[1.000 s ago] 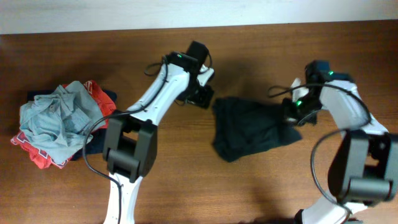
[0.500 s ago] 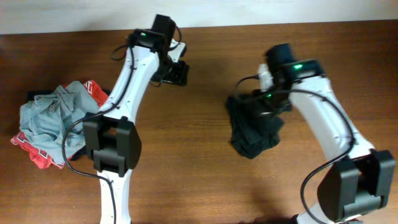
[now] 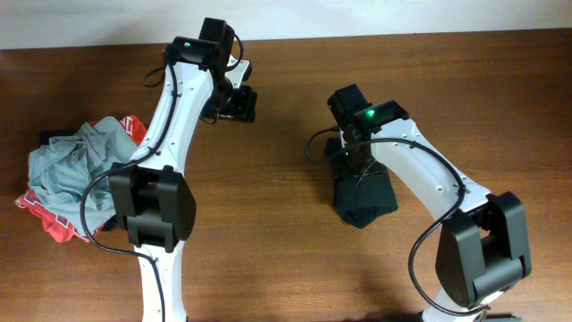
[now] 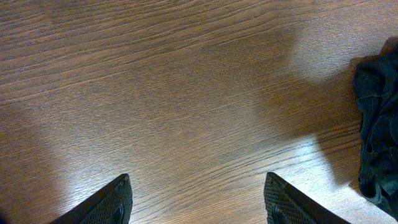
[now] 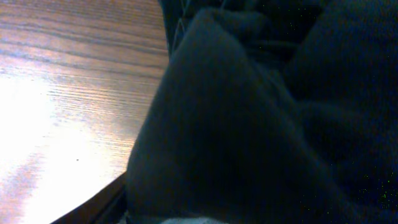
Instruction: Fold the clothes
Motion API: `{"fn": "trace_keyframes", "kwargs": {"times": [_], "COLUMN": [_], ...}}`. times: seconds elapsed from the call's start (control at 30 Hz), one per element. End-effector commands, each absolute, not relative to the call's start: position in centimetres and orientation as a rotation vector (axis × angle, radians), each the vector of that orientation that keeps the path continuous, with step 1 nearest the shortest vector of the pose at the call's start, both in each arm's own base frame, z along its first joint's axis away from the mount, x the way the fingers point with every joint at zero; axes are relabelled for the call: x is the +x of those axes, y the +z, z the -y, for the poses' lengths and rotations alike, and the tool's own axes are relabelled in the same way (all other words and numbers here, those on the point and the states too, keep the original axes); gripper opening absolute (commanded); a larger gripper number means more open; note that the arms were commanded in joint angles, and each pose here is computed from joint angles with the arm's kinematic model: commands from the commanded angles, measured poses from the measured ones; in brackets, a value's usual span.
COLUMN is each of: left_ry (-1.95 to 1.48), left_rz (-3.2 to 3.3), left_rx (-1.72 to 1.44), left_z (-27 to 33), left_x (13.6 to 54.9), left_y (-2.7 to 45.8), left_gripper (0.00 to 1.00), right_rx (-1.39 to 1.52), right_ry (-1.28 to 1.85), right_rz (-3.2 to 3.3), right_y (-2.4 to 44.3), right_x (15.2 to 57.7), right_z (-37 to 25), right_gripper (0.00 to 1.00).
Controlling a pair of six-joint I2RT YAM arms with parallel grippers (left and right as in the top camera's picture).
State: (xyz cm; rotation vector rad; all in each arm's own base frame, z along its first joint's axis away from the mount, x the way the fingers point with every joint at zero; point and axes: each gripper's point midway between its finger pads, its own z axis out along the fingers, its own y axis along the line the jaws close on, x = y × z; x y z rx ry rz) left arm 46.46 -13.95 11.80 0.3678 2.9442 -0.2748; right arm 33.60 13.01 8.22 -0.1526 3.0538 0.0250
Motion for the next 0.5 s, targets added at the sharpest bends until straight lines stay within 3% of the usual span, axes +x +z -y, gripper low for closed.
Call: {"fn": "trace_keyframes", "kwargs": {"times": [0.0,0.13,0.3,0.4,0.47], "left_ry": [-0.271,-0.282,-0.417,-0.446,-0.441], "left_rz": [-2.902,-2.893,-2.823,-2.732,-2.677], "left_rx": [0.390,0.403,0.641,0.888,1.027], "left_z": [14.0,14.3,17.4,20.2,21.9], "left_x": [46.9,47.0,46.2,45.2,44.5], "left_y": [13.1,13.2,13.6,13.8,13.8], "left_gripper": [0.67,0.68,0.67,0.60,0.57], "right_rx": [-0.171,-0.154,-0.078,0.072,0.142], "right_ry": [0.037,0.070,0.082,0.108,0.159], "right_rz": [-2.978,-2.903,-2.868,-2.892,-2.915], "right_y": [10.8,13.1,14.6,14.6,14.4], "right_x": [33.8,34.1,34.4,34.5,34.4], "right_z": [-13.0,-12.8,-11.4,-9.3,-8.2], "right_gripper": [0.61,0.71,0.70,0.50,0.29]}}
